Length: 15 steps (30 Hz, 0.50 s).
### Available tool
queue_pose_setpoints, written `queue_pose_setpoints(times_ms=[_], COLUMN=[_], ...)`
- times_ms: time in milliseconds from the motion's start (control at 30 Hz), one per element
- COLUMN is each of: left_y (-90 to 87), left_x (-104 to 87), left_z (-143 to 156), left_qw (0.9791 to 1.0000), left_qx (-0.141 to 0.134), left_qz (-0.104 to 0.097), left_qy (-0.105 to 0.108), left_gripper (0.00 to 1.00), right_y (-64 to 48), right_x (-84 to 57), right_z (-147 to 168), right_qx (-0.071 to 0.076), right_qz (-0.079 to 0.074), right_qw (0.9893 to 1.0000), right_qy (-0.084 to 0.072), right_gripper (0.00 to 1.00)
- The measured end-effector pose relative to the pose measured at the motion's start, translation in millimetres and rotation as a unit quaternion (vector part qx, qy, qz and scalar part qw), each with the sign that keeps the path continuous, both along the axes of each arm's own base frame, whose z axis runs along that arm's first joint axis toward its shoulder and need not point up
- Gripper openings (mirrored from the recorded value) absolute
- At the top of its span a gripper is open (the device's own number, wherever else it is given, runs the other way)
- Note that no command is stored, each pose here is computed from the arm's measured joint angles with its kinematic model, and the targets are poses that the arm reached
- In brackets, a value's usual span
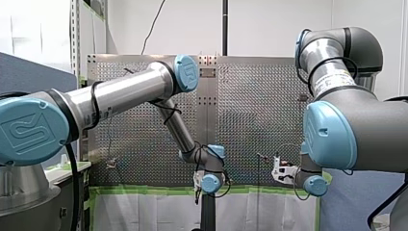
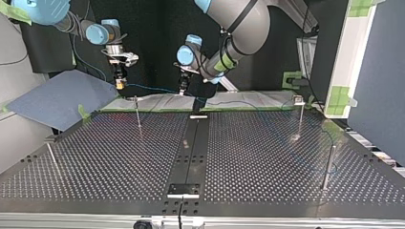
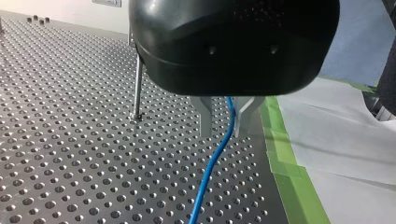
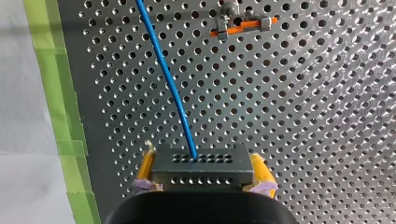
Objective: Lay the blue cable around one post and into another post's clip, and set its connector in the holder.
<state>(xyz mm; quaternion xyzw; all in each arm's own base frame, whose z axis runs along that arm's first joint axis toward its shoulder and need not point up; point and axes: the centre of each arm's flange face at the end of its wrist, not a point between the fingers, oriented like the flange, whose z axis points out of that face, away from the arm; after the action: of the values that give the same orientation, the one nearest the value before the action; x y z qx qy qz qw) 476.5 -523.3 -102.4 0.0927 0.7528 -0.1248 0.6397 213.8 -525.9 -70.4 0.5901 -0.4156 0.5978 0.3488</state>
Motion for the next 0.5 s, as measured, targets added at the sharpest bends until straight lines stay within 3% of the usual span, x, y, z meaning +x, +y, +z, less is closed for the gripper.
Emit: queue_pose_setpoints(times_ms=[300,500], left_y=[0.6,2.6], left_x=[0.4,-0.4], left_z=[-0.1,-1.3], left_qw=[1.0,0.9998], left_qx=[0.002,0.019], left_qz=[0.0,0.001], left_qy=[0.001,0.002], left_gripper=[0.19,0.22], right_y=[0.2,0.2], right_x=[0.2,0.3], right_z=[-0.1,-0.1], right_qx=[0.0,0.0], right_qz=[0.0,0.0], right_qw=[1.0,1.0], right_qy=[0.002,0.002], right_gripper=[0.0,0.0])
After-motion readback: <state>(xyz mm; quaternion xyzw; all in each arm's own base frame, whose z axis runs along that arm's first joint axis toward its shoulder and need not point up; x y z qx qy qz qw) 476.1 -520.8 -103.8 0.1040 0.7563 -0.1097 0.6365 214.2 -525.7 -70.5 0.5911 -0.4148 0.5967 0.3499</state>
